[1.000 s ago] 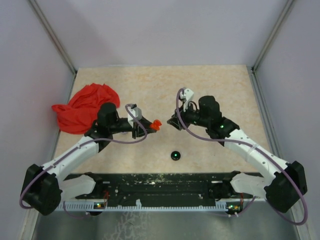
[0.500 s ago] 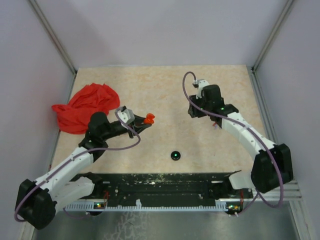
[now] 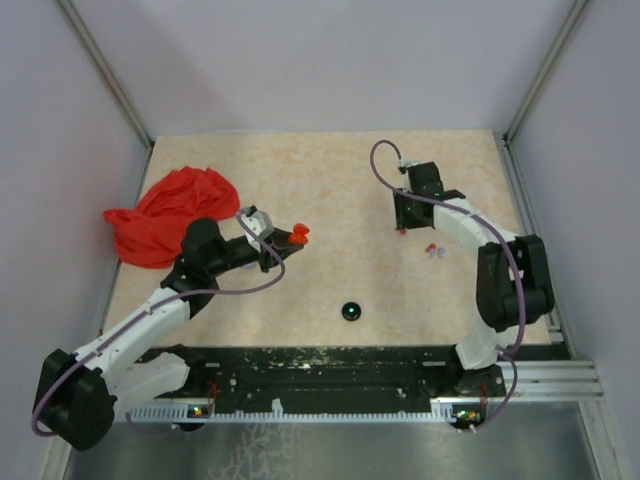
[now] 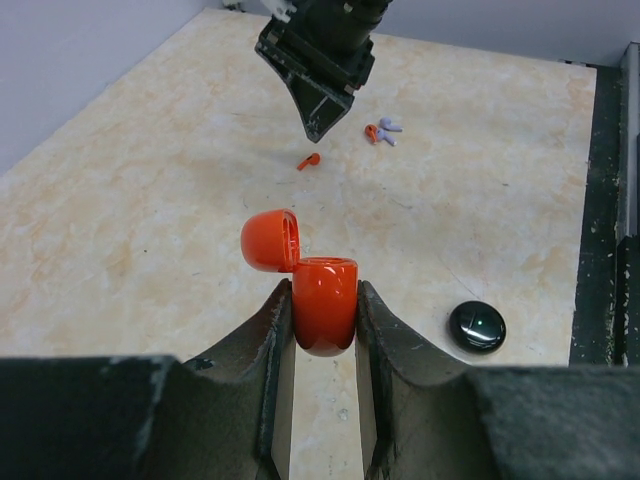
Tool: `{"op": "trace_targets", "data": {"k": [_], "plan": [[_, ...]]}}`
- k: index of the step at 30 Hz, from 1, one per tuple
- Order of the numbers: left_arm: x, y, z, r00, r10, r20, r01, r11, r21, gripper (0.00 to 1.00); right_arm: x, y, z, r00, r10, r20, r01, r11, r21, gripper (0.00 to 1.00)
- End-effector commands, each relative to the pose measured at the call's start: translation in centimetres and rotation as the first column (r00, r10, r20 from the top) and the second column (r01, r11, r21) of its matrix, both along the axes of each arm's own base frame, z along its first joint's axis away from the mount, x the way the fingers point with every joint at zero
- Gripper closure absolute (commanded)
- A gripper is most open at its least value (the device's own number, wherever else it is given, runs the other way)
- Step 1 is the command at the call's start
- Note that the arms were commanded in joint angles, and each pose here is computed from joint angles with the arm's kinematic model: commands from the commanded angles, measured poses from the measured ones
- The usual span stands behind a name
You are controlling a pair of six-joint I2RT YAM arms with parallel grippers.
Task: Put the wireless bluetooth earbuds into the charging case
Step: Pick up the earbud from the center of the board.
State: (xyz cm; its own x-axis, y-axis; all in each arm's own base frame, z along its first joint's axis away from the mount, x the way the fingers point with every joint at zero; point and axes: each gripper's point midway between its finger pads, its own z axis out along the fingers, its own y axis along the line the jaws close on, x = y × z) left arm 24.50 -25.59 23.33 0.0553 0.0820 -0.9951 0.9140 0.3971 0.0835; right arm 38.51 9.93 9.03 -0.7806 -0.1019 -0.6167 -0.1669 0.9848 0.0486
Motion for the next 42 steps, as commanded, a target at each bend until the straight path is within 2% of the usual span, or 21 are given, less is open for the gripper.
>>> {"op": "trace_targets", "data": {"k": [1,7,15,33,42], "plan": [[0.4,-0.1,1.6,1.000,0.009,0.017,-0.008,1.000,-0.018,0.99,2.1,-1.5,-1.4,1.000,-0.009,-0.014,0.008,0.994,-0.113,0.59],[0.3,-0.1,1.6,1.000,0.002,0.010,-0.001,1.000,-0.023,0.99,3.1,-1.6,-2.7,0.999,0.028,-0.018,-0.031,0.988,-0.154,0.64],[0.2,-0.4,1.2,1.000,-0.020,-0.013,0.019,1.000,-0.020,0.99,3.1,-0.5,-4.6,0.992,0.111,-0.062,-0.118,0.985,-0.130,0.65],[-0.2,-0.6,1.2,0.999,-0.049,-0.015,0.049,0.999,-0.019,0.99,2.6,-0.2,-6.9,0.981,0.156,-0.112,-0.169,0.978,-0.123,0.67],[-0.2,-0.7,1.2,0.998,-0.053,-0.019,0.053,0.998,-0.020,0.99,2.1,-0.2,-7.2,0.977,0.164,-0.134,-0.180,0.976,-0.119,0.77]]}}
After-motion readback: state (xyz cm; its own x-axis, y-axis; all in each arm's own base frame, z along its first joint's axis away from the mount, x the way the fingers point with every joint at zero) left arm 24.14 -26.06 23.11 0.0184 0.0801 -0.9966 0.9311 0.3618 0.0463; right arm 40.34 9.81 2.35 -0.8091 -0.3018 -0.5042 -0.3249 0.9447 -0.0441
